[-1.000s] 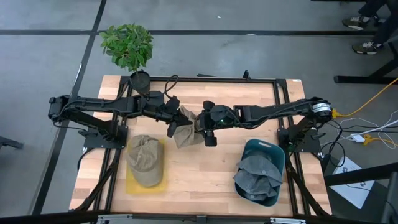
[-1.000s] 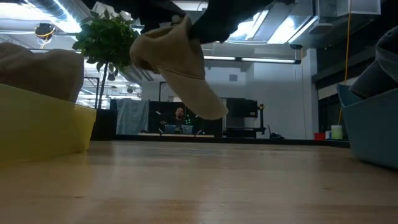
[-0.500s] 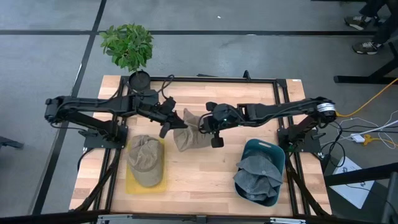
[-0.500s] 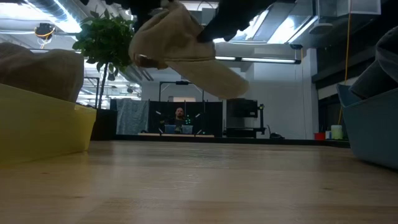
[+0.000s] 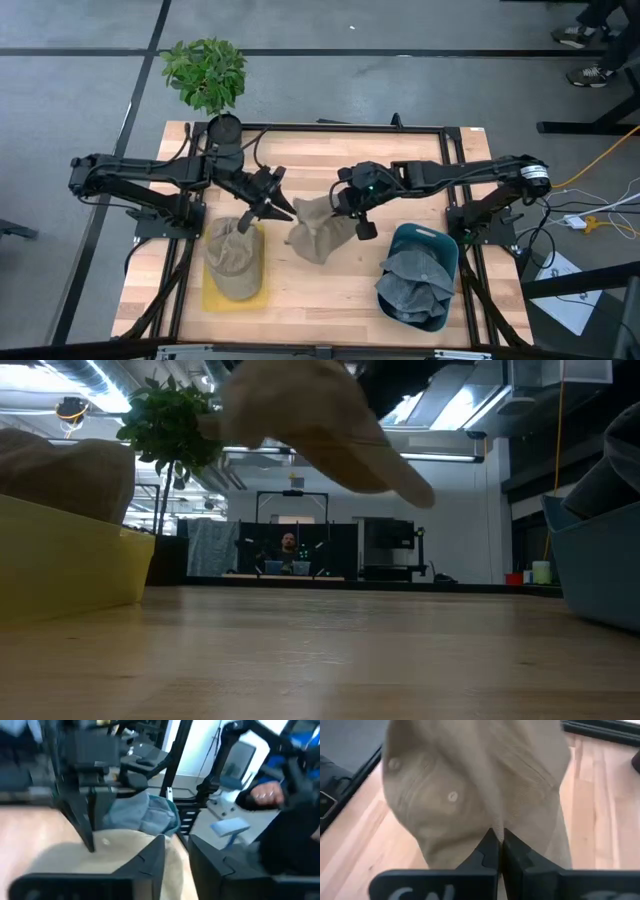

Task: Pick & Place hat
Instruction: Put the brown cap into the yellow bin

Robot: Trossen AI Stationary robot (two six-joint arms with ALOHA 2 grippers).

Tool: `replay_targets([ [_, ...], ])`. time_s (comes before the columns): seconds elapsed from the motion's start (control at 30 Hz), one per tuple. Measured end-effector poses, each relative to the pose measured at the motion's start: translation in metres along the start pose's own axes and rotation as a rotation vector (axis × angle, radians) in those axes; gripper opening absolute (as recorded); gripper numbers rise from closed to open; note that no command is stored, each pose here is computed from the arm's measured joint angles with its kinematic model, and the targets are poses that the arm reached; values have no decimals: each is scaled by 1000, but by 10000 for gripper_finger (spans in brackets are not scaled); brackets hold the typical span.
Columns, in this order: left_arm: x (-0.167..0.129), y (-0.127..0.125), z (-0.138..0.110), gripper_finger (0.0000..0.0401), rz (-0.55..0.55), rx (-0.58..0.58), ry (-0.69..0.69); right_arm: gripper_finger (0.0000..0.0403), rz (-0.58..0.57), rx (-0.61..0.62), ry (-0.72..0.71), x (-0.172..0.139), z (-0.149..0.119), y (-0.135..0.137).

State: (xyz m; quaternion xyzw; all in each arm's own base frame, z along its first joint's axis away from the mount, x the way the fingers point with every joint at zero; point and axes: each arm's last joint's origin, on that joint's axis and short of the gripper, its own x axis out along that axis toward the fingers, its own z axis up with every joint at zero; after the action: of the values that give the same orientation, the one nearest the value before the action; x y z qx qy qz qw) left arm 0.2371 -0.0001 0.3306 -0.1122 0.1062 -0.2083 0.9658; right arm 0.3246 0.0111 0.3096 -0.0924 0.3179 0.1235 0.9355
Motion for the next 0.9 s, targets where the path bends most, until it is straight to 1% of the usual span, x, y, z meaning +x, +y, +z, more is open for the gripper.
replay_targets([
  [0.07, 0, -3, 1, 96, 0, 122, -9, 5, 11, 22, -2, -3, 0, 0],
  [0.17, 3, -11, -1, 118, 34, 367, -1, 5, 56, 59, -20, -5, 1, 0],
  [0.3, 9, -19, -5, 139, 140, 677, 40, 5, 49, 119, -20, -6, 0, -3],
  [0.37, 13, -21, -7, 149, 231, 782, 80, 5, 41, 155, -20, -6, 0, -6],
  [0.43, 15, -22, -9, 159, 325, 862, 126, 5, 34, 186, -20, -7, -1, -8],
  [0.5, 18, -22, -12, 169, 393, 914, 178, 5, 25, 211, -24, -8, -1, -12],
  [0.57, 22, -23, -16, 178, 420, 950, 219, 5, 16, 229, -30, -8, -2, -15],
  [0.7, 31, -22, -25, 191, 431, 1029, 314, 5, -2, 285, -32, -9, -3, -22],
  [0.8, 36, -22, -31, 194, 482, 1126, 406, 5, -11, 316, -32, -10, -4, -26],
  [0.9, 40, -22, -33, 194, 539, 1222, 457, 5, -16, 325, -32, -10, -5, -28],
])
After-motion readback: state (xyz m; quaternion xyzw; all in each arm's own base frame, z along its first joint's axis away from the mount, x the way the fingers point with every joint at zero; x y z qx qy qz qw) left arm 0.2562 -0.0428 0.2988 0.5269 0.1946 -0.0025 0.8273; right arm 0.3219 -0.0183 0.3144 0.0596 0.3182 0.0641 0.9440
